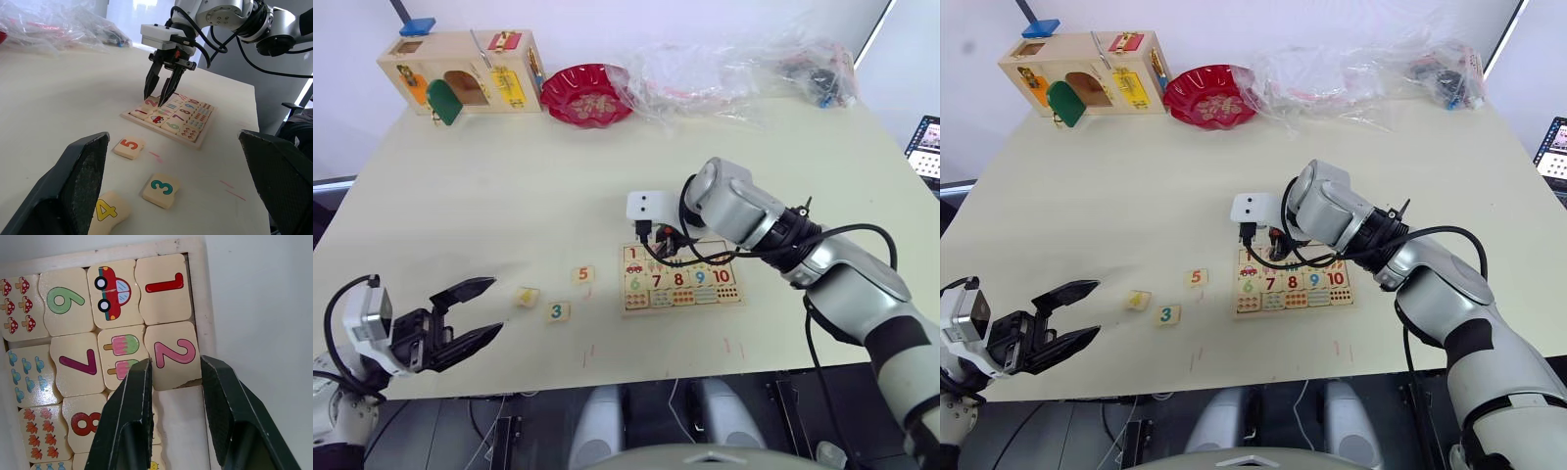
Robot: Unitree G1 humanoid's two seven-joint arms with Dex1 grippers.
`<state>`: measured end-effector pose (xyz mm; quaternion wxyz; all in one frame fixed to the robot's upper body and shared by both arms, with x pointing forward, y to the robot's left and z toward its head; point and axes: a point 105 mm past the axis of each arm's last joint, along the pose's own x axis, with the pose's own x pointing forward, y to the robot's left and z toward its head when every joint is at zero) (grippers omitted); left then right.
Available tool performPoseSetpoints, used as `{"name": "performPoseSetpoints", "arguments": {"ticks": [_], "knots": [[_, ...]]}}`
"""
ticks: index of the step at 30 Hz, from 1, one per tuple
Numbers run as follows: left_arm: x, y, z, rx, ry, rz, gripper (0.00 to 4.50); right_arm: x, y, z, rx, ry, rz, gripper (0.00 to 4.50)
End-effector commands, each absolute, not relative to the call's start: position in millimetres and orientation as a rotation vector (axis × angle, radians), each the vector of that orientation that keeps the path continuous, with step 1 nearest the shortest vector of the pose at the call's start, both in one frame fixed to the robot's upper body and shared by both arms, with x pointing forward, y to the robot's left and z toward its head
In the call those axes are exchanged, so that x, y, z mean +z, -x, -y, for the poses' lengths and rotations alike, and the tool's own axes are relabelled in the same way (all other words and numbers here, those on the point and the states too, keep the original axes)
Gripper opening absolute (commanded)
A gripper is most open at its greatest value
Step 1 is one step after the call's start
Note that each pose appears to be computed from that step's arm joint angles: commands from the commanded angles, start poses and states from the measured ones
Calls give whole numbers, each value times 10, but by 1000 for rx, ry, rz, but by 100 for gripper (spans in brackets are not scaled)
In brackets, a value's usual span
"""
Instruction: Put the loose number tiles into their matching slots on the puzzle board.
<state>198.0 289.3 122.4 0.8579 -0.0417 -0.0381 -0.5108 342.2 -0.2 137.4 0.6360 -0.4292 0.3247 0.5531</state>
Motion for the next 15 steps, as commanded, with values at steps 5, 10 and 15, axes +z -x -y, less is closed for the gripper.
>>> {"name": "performPoseSetpoints", "arguments": {"ticks": [5, 10, 15], "knots": [[1291, -1956, -2882, -1104, 62, 105, 450, 1432, -3410, -24, 1278, 991, -708, 87], [1292, -1964, -2877, -1106, 62, 105, 450, 1431, -3426, -12, 1270, 988, -709, 87], [1293, -1968, -2878, -1106, 62, 105, 450, 1426, -3421, -13, 1275, 988, -710, 87]]}}
